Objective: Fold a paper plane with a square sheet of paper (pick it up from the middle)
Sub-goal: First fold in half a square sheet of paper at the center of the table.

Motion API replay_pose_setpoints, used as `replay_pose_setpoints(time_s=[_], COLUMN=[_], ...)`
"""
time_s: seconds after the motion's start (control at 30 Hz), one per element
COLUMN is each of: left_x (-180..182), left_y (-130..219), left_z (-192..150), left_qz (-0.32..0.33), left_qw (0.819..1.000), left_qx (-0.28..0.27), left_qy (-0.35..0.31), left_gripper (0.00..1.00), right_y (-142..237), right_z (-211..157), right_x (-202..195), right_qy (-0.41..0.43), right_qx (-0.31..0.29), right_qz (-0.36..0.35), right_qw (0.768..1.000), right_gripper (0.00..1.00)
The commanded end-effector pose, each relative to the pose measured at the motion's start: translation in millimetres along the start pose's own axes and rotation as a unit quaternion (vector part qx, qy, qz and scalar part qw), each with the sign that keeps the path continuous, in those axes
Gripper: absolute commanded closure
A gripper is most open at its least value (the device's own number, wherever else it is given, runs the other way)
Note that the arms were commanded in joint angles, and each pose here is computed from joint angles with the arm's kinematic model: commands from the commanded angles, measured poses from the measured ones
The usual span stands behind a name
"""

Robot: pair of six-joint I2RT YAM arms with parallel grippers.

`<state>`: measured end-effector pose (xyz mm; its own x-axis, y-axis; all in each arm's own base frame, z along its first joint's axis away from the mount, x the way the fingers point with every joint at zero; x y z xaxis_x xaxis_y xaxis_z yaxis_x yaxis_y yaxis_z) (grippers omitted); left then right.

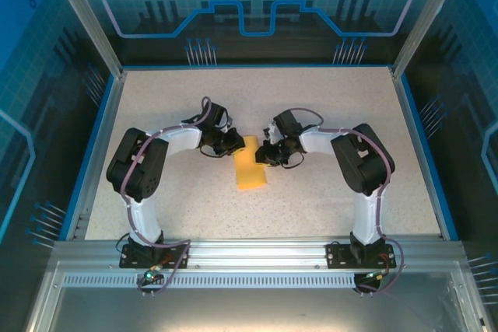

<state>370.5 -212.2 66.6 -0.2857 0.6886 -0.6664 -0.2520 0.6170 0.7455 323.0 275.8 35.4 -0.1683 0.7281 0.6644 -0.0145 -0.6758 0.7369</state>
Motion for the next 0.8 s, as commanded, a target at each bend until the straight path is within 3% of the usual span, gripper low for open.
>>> replay_pose_setpoints(time_s=[0.0,0.23,0.77], left_x=[-29,-32,-34], left_y=[10,-7,-44], left_z=[4,8,20], left_qz=[-0.048,-0.054,-0.045], left_qw=[0.999,0.998,0.999], left_qx=[-0.003,0.010,0.028], left_qy=[-0.009,-0.004,-0.005], left_gripper=[0.84,0.85,0.90], right_y=[-18,-18,-19], right_z=[-28,-28,-26], right_x=[-8,1,-2], right_qy=[0.027,0.060,0.048], right_qx=[0.065,0.068,0.059], right_qz=[-0.004,0.021,0.012], right_qw=[0.998,0.996,0.997], right_gripper=[0.84,0.85,0.85])
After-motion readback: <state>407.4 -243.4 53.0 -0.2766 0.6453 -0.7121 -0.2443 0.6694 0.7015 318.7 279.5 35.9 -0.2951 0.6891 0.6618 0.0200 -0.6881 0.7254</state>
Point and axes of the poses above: each hand's point on the last joint's axis, 136 mm out from that joint toward the fingers, its own y axis back along the fingers, its own x axis along the line the jaws close on, z = x × y, the point moved 3 cm from there along y, back along the fingers, and after that the axes turned 4 degrees about y, right-handed, at the moved point
